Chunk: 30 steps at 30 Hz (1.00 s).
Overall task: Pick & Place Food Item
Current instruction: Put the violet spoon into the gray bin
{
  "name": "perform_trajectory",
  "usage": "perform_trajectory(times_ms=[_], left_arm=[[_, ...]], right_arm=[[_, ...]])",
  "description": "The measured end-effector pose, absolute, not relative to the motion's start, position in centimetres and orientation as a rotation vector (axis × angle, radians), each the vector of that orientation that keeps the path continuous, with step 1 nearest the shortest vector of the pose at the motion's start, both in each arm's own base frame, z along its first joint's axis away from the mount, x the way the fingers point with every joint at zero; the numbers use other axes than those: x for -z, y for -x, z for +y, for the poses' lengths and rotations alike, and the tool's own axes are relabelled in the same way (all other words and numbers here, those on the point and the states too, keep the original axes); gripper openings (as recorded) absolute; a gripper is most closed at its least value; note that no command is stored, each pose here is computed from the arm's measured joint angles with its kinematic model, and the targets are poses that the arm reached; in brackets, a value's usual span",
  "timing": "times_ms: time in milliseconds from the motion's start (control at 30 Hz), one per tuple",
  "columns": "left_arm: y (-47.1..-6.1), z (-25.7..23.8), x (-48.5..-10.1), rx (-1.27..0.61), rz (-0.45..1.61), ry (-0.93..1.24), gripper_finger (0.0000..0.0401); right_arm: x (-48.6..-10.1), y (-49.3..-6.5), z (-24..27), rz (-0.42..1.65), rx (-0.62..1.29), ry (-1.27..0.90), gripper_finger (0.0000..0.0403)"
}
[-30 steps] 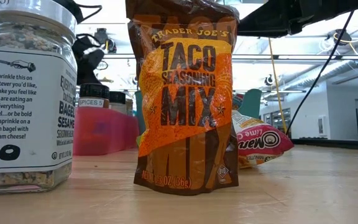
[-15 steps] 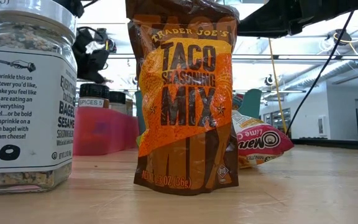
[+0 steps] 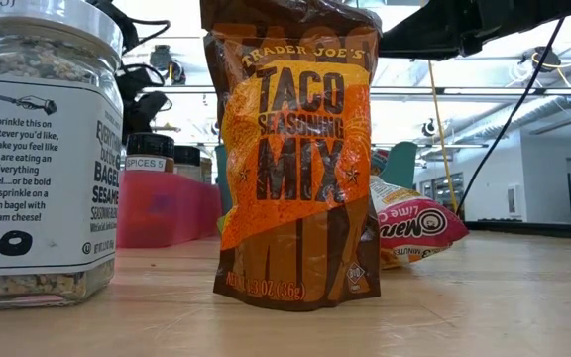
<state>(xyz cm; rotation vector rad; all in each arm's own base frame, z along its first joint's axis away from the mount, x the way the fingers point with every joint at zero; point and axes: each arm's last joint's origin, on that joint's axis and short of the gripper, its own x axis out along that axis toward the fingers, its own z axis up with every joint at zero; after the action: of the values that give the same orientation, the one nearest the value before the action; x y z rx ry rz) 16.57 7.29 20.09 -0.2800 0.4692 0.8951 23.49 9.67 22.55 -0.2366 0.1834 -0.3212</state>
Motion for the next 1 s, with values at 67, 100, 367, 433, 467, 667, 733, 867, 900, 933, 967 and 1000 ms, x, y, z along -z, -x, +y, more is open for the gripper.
perform_trajectory(times_ms=[67,100,367,433,467,667,733,867,900,933,967,1000], left_arm=[[-16.6,7.3,-20.0,-0.847,0.478,0.307,0.0005],[-16.6,7.3,-20.0,-0.834,0.479,0.314,0.0006],[-16.5,7.4,-20.1,-0.872,0.464,0.318,0.0006],[-16.5,7.5,-20.1,-0.888,0.463,0.301,0.0007],[-16.5,7.5,-20.2,-0.903,0.458,0.29,0.0007],[-17.0,8.1,-20.1,-1.033,0.393,0.256,0.0016],[-17.4,8.3,-19.6,-1.029,0.42,0.235,0.0021],[-18.1,8.8,-18.3,-1.033,0.496,0.207,0.0014],[-18.2,8.9,-18.0,-1.036,0.515,0.205,0.0012],[-18.3,9.0,-17.8,-1.038,0.527,0.204,0.001],[-18.3,9.0,-17.6,-1.042,0.534,0.203,0.001],[-18.4,9.1,-17.5,-1.044,0.537,0.203,0.0011]], right_arm=[[-22.5,-23.5,9.7,0.185,0.321,0.238,0.0175],[-22.5,-23.5,9.7,0.185,0.321,0.238,0.0175],[-22.4,-23.5,9.7,0.196,0.32,0.245,0.0176],[-22.4,-23.5,9.7,0.196,0.32,0.245,0.0174],[-22.4,-23.5,9.7,0.196,0.32,0.246,0.0173],[-22.4,-23.5,9.7,0.195,0.32,0.245,0.0174],[-22.4,-23.5,9.7,0.195,0.32,0.245,0.0175],[-22.4,-23.5,9.7,0.196,0.32,0.245,0.0173],[-22.4,-23.5,9.7,0.195,0.32,0.245,0.0172],[-22.4,-23.5,9.7,0.195,0.32,0.245,0.0171],[-22.4,-23.5,9.7,0.196,0.32,0.245,0.017],[-22.4,-23.5,9.7,0.196,0.32,0.245,0.017]])
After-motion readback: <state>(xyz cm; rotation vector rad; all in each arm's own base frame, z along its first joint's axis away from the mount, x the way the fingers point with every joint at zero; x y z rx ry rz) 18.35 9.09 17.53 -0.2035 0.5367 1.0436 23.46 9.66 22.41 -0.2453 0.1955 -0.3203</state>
